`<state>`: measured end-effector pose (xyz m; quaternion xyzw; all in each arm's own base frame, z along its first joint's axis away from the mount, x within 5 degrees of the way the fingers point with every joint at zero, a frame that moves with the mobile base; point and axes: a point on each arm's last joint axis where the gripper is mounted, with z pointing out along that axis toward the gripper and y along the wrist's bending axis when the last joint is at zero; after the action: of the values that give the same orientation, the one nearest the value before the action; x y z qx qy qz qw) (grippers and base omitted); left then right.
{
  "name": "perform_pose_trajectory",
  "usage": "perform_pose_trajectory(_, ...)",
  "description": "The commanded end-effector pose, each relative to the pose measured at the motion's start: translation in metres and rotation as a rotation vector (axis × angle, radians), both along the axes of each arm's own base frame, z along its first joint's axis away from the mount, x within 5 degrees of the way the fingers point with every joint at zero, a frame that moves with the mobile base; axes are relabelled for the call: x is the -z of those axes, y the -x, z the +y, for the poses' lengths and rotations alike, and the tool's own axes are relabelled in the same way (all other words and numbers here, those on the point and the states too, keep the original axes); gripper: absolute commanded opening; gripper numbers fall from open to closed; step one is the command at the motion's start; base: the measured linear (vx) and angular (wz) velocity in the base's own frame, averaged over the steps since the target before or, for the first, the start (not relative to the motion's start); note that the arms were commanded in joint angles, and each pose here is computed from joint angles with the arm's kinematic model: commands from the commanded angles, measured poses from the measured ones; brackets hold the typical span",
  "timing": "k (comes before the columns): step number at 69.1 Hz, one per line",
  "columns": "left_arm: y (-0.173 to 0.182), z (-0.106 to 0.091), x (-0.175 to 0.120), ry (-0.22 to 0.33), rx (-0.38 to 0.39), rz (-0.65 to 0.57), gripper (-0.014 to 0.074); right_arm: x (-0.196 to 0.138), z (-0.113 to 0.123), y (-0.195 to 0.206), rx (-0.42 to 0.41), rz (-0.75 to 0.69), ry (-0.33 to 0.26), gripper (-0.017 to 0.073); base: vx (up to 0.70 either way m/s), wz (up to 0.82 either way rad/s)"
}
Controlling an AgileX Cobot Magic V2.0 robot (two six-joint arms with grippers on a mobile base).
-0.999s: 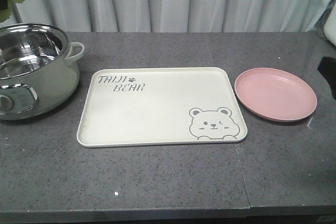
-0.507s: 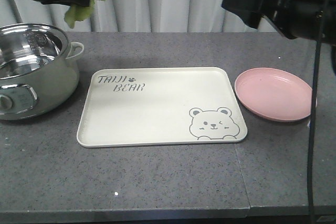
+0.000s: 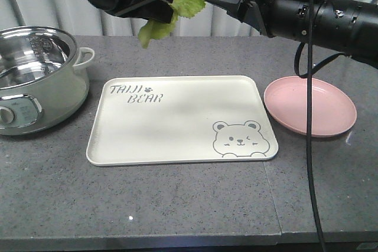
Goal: Transfer vegetables to tray and serve
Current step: 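Lift the lettuce leaf out and pass it to the right gripper, then carry the leaf with the right gripper over the pink plate and lower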
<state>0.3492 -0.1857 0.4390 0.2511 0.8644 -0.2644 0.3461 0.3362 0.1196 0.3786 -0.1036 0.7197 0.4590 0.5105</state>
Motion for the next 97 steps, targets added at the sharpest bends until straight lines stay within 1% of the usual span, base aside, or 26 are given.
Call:
perform_pose_trajectory(1, 0.021, -0.004, -0.035, 0.098, 0.014, -0.114, -0.0006, -0.031, -0.002, 0.008, 0.001, -0.062, -0.128, 0.0577, 0.00, 0.00)
perform_pose_trajectory(23, 0.034, -0.027, -0.037, 0.117, 0.076, -0.129, -0.0006, -0.031, -0.002, 0.008, -0.001, -0.062, -0.129, 0.0577, 0.00, 0.00)
perform_pose_trajectory(30, 0.036, -0.031, -0.037, 0.118, 0.085, -0.132, -0.0006, -0.032, -0.001, 0.009, -0.012, -0.063, -0.131, 0.0541, 0.00, 0.00)
perform_pose_trajectory(37, 0.037, -0.031, -0.037, 0.115, 0.090, -0.125, -0.0006, -0.031, -0.001, 0.009, -0.011, -0.063, -0.131, 0.0430, 0.00, 0.00)
perform_pose_trajectory(44, 0.038, -0.030, -0.035, 0.103, 0.097, -0.110, -0.0006, -0.031, -0.001, 0.009, -0.011, -0.065, -0.130, 0.0242, 0.00, 0.00)
perform_pose_trajectory(45, 0.038, -0.030, -0.035, 0.101, 0.099, -0.107, -0.0006, -0.031, -0.001, 0.009, -0.011, -0.065, -0.130, 0.0200, 0.00, 0.00)
perform_pose_trajectory(51, 0.039, -0.030, -0.034, 0.096, 0.102, -0.103, -0.0001, -0.032, -0.001, 0.009, -0.012, -0.066, -0.129, 0.0036, 0.00, 0.00)
perform_pose_trajectory(52, 0.039, -0.030, -0.034, 0.096, 0.102, -0.103, 0.0003, -0.032, -0.001, 0.009, -0.012, -0.067, -0.128, -0.0002, 0.00, 0.00)
perform_pose_trajectory(53, 0.039, -0.030, -0.034, 0.096, 0.102, -0.103, 0.0006, -0.032, -0.001, 0.009, -0.013, -0.067, -0.129, -0.0018, 0.00, 0.00)
perform_pose_trajectory(58, 0.038, -0.030, -0.035, 0.099, 0.100, -0.106, 0.0031, -0.032, -0.001, 0.009, -0.014, -0.067, -0.129, -0.0012, 0.00, 0.00)
perform_pose_trajectory(65, 0.038, -0.031, -0.036, 0.105, 0.096, -0.114, 0.0108, -0.032, -0.001, 0.010, -0.022, -0.069, -0.129, -0.0010, 0.00, 0.00)
perform_pose_trajectory(69, 0.037, -0.031, -0.036, 0.106, 0.094, -0.116, 0.0180, -0.032, -0.001, 0.010, -0.023, -0.071, -0.128, -0.0010, 0.00, 0.00)
perform_pose_trajectory(72, 0.038, -0.030, -0.036, 0.107, 0.094, -0.117, 0.0239, -0.032, -0.001, 0.010, -0.024, -0.071, -0.128, -0.0010, 0.00, 0.00)
perform_pose_trajectory(79, 0.038, -0.030, -0.036, 0.105, 0.096, -0.113, 0.0410, -0.032, -0.001, 0.010, -0.024, -0.071, -0.128, -0.0010, 0.00, 0.00)
perform_pose_trajectory(86, 0.039, -0.030, -0.035, 0.097, 0.102, -0.103, 0.0542, -0.032, -0.001, 0.010, -0.024, -0.075, -0.125, -0.0008, 0.00, 0.00)
perform_pose_trajectory(91, 0.039, -0.030, -0.034, 0.089, 0.105, -0.095, 0.0600, -0.033, -0.003, 0.011, -0.016, -0.093, -0.114, -0.0007, 0.00, 0.00)
perform_pose_trajectory(97, 0.040, -0.028, -0.034, 0.069, 0.105, -0.095, 0.0615, -0.039, -0.014, 0.012, 0.019, -0.132, -0.097, -0.0006, 0.00, 0.00)
